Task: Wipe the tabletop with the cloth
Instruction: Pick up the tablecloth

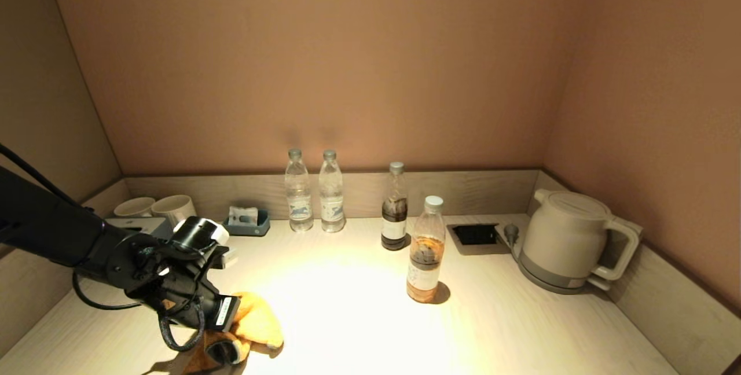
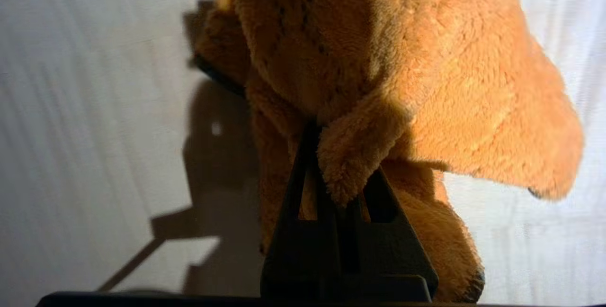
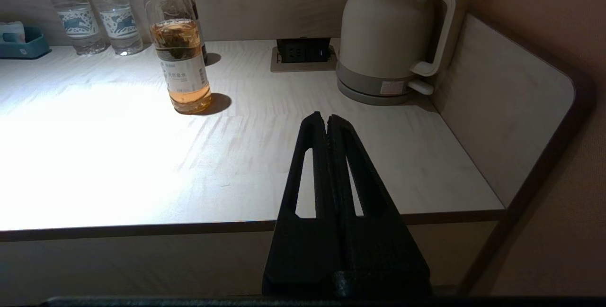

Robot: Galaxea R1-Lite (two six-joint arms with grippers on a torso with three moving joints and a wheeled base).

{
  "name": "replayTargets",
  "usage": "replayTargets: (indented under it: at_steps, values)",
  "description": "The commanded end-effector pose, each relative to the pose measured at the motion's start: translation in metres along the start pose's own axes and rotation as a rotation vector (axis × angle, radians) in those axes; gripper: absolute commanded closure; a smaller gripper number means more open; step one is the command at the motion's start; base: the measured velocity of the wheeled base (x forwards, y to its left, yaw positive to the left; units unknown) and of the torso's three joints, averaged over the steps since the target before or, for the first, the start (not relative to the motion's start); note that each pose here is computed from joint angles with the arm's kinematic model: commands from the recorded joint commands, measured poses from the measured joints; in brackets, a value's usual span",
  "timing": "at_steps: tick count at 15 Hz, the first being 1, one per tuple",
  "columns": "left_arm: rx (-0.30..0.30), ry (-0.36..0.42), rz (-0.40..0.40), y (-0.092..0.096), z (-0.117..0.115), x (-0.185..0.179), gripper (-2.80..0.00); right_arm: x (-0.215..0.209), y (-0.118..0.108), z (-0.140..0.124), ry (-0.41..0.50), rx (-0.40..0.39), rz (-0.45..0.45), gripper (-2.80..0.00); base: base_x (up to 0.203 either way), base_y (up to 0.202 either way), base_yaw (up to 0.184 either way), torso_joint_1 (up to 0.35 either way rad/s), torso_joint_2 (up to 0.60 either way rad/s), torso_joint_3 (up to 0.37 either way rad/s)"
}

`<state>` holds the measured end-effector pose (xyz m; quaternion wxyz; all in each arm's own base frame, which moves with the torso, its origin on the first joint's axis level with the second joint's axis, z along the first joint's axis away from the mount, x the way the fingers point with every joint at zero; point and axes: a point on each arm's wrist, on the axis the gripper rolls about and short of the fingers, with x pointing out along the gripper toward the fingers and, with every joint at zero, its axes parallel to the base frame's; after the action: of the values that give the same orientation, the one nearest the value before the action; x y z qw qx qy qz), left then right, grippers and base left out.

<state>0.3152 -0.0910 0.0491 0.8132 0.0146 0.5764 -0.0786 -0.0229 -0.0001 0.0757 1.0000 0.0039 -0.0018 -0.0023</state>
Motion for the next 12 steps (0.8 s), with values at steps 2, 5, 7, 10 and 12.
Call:
replayTargets:
  at_steps: [2,5,7,10,12]
  values:
    - [-0.022,-0.060,0.086,0.003,-0.001,-0.018,0.00,0.000,0.000,0.000,0.001,0.000,0.000,0.00,0.000,0.000,0.000,0.000,0.00,0.000]
    - [-0.093,-0.141,0.115,0.010,0.007,-0.038,0.00,0.000,0.000,0.000,0.001,0.000,0.000,0.00,0.000,0.000,0.000,0.000,0.00,0.000]
    - [-0.122,-0.174,0.116,0.014,0.010,-0.048,0.00,0.000,0.000,0.000,0.001,0.000,0.000,0.00,0.000,0.000,0.000,0.000,0.00,0.000]
    - [-0.220,-0.324,0.154,0.038,0.013,-0.096,0.00,0.000,0.000,0.000,0.001,0.000,0.000,0.00,0.000,0.000,0.000,0.000,0.00,0.000]
    - [-0.261,-0.339,0.205,0.049,0.015,-0.097,0.00,0.000,0.000,0.000,0.001,0.000,0.000,0.00,0.000,0.000,0.000,0.000,0.00,0.000]
